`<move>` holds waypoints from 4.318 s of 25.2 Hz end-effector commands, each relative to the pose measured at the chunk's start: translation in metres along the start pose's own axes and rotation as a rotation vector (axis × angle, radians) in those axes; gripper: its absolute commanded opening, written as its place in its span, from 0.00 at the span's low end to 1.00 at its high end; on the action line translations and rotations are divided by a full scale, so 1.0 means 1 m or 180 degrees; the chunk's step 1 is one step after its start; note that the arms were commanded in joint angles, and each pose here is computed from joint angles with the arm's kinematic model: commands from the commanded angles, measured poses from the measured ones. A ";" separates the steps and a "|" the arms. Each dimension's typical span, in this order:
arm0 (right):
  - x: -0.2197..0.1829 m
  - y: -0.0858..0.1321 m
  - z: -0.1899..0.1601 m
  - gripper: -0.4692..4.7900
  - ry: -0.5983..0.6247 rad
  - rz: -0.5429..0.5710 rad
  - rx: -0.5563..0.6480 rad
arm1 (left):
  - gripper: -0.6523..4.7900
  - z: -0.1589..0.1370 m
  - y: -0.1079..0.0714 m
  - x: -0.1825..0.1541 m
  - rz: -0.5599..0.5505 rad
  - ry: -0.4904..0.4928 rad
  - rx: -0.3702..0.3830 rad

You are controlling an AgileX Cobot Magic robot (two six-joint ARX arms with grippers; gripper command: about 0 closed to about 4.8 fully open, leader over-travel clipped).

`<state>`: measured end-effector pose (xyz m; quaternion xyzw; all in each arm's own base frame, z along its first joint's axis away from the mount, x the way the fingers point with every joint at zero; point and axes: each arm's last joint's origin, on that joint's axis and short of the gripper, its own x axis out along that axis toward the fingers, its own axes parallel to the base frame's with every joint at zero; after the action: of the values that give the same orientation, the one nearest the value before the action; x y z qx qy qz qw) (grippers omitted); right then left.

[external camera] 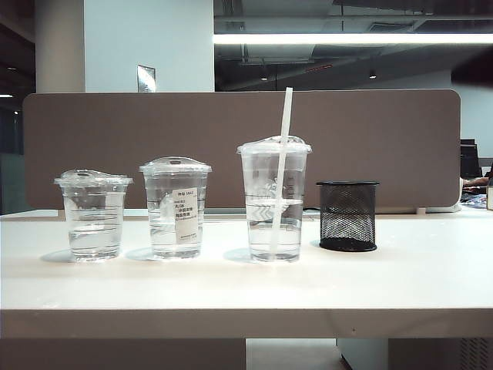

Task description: Pick up the straw and insert it into the large coffee cup.

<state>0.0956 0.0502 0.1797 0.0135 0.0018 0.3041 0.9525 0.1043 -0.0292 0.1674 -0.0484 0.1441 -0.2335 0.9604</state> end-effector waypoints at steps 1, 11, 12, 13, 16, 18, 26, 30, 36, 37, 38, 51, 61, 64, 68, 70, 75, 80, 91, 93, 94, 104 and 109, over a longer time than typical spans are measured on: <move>0.001 0.000 -0.011 0.07 0.0072 0.0006 0.0025 | 0.11 -0.004 0.002 0.001 0.0143 -0.0007 -0.0009; -0.002 -0.001 -0.035 0.07 0.0729 -0.0025 0.0146 | 0.11 -0.007 0.003 0.002 0.0180 0.0016 -0.0005; -0.002 -0.001 -0.036 0.07 0.0747 -0.0026 0.0150 | 0.11 -0.007 0.003 0.002 0.0180 0.0016 -0.0005; -0.002 -0.001 -0.036 0.07 0.0760 -0.0026 0.0153 | 0.11 -0.007 0.003 0.002 0.0180 0.0016 -0.0005; -0.002 -0.001 -0.037 0.07 0.0783 -0.0027 0.0157 | 0.11 -0.007 0.003 0.002 0.0180 0.0016 -0.0004; -0.002 -0.001 -0.037 0.07 0.0782 -0.0027 0.0156 | 0.11 -0.007 0.003 0.002 0.0180 0.0016 -0.0005; -0.003 0.000 -0.036 0.07 0.0728 -0.0028 0.0146 | 0.11 -0.012 0.002 -0.004 0.0165 -0.0261 0.0067; -0.007 -0.003 -0.031 0.07 0.0546 -0.0112 0.0121 | 0.11 -0.017 0.004 -0.007 0.0230 -0.0402 0.0084; -0.013 -0.011 -0.023 0.07 0.0238 -0.0441 0.0074 | 0.11 -0.017 0.014 -0.011 0.0545 -0.0423 0.0012; -0.014 -0.014 -0.022 0.07 0.0211 -0.0513 0.0070 | 0.11 -0.017 0.015 -0.012 0.0606 -0.0446 0.0005; -0.014 -0.015 -0.022 0.07 0.0195 -0.0571 0.0068 | 0.11 -0.017 0.016 -0.013 0.0644 -0.0474 0.0003; -0.019 -0.026 -0.023 0.07 0.0223 -0.0950 0.0092 | 0.11 -0.017 0.018 -0.013 0.0692 -0.0480 -0.0008; -0.019 -0.026 -0.030 0.07 0.0465 -0.0962 0.0173 | 0.11 -0.018 0.018 -0.013 0.0696 -0.0441 -0.0022; -0.019 -0.026 -0.030 0.07 0.0468 -0.0964 0.0174 | 0.11 -0.018 0.018 -0.013 0.0698 -0.0439 -0.0023; -0.019 -0.026 -0.030 0.07 0.0467 -0.0956 0.0173 | 0.11 -0.018 0.018 -0.013 0.0694 -0.0441 -0.0024; -0.019 -0.026 -0.030 0.07 0.0467 -0.0958 0.0173 | 0.11 -0.018 0.018 -0.013 0.0695 -0.0441 -0.0024; -0.019 -0.026 -0.030 0.07 0.0467 -0.0957 0.0175 | 0.11 -0.018 0.018 -0.013 0.0694 -0.0441 -0.0024; -0.020 -0.027 -0.031 0.07 0.0472 -0.1114 0.0163 | 0.11 -0.018 0.018 -0.013 0.0741 -0.0444 -0.0026; -0.023 -0.032 -0.032 0.07 0.0528 -0.1720 0.0129 | 0.11 -0.020 0.024 -0.015 0.1336 -0.0430 -0.0174; -0.023 -0.032 -0.032 0.07 0.0528 -0.1719 0.0129 | 0.11 -0.020 0.023 -0.015 0.1322 -0.0442 -0.0188; -0.023 -0.032 -0.032 0.07 0.0529 -0.1718 0.0129 | 0.11 -0.020 0.023 -0.015 0.1327 -0.0441 -0.0188; -0.022 -0.032 -0.032 0.07 0.0528 -0.1717 0.0129 | 0.11 -0.020 0.023 -0.015 0.1328 -0.0441 -0.0188; -0.022 -0.032 -0.032 0.07 0.0530 -0.1716 0.0129 | 0.11 -0.020 0.023 -0.015 0.1328 -0.0441 -0.0188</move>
<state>0.0948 0.0120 0.1477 0.0058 0.0930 0.0419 0.9948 0.0961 -0.0018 0.1489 -0.0618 0.0884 -0.0186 0.9940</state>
